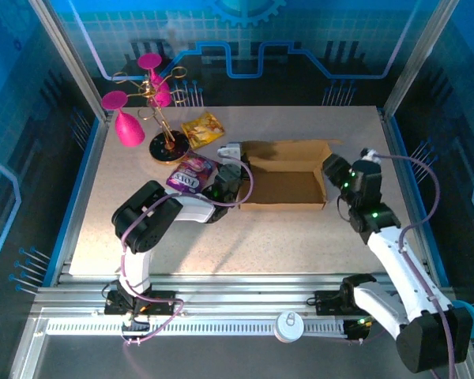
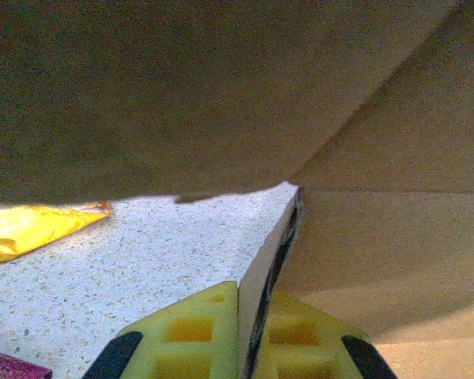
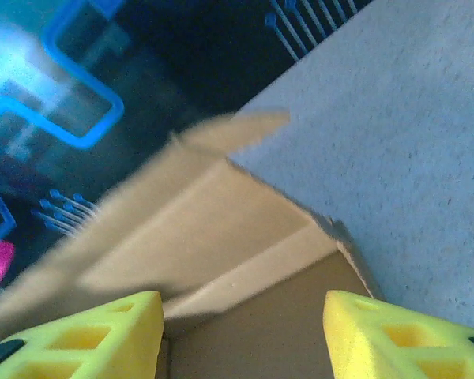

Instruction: Fold the paper box

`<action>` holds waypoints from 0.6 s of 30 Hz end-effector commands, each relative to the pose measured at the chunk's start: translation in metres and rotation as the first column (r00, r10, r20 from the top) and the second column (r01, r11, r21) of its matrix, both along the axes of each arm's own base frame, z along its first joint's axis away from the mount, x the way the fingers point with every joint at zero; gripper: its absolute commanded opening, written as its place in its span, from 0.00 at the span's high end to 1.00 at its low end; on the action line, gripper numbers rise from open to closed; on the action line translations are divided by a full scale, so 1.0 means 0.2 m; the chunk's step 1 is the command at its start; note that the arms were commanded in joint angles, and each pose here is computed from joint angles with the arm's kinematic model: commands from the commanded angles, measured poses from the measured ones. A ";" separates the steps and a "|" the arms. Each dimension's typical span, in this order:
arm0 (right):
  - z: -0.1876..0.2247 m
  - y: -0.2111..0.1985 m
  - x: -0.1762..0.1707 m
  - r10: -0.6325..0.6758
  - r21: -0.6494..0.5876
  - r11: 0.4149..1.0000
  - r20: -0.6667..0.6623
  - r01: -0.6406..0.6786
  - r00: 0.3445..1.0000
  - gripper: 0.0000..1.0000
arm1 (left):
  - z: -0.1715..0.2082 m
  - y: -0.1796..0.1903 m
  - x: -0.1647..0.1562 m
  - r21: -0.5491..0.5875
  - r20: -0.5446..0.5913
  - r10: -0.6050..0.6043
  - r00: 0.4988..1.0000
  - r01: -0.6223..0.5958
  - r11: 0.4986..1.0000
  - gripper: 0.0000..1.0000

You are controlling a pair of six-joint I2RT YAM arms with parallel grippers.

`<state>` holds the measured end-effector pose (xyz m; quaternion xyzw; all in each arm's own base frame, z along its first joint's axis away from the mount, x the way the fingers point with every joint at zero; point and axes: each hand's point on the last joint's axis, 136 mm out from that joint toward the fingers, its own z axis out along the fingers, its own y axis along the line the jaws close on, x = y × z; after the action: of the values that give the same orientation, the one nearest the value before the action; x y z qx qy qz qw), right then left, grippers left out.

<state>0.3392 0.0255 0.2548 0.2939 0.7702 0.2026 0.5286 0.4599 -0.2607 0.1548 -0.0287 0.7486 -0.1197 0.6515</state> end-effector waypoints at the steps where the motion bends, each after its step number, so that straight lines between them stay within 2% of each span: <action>1: 0.10 -0.11 0.02 -0.099 0.039 0.994 -0.051 0.101 0.994 0.43 | -0.14 0.00 0.00 0.077 -0.074 0.006 0.997 -0.001 0.997 1.00; 3: 0.16 -0.15 0.07 -0.118 0.086 0.989 -0.060 0.123 0.991 0.41 | -0.15 0.00 0.00 0.080 -0.077 0.007 0.997 -0.001 0.997 1.00; 8: 0.14 -0.23 0.23 -0.149 0.209 0.963 -0.118 0.171 0.982 0.37 | -0.15 -0.01 0.01 0.084 -0.076 0.007 0.997 -0.001 0.996 1.00; 13: -0.02 -0.18 0.46 -0.032 0.364 0.922 -0.266 0.131 0.964 0.37 | -0.15 -0.02 0.02 0.083 -0.075 0.001 0.997 0.005 0.997 1.00; 18: -0.21 -0.03 0.62 0.125 0.538 0.837 -0.366 0.100 0.922 0.38 | -0.15 -0.04 0.03 0.074 -0.072 0.000 0.997 0.006 0.997 1.00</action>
<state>0.4614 -0.0055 0.2228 0.4481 0.7741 0.2921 0.3388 0.4668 -0.2663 0.1555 -0.0273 0.7487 -0.1185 0.6517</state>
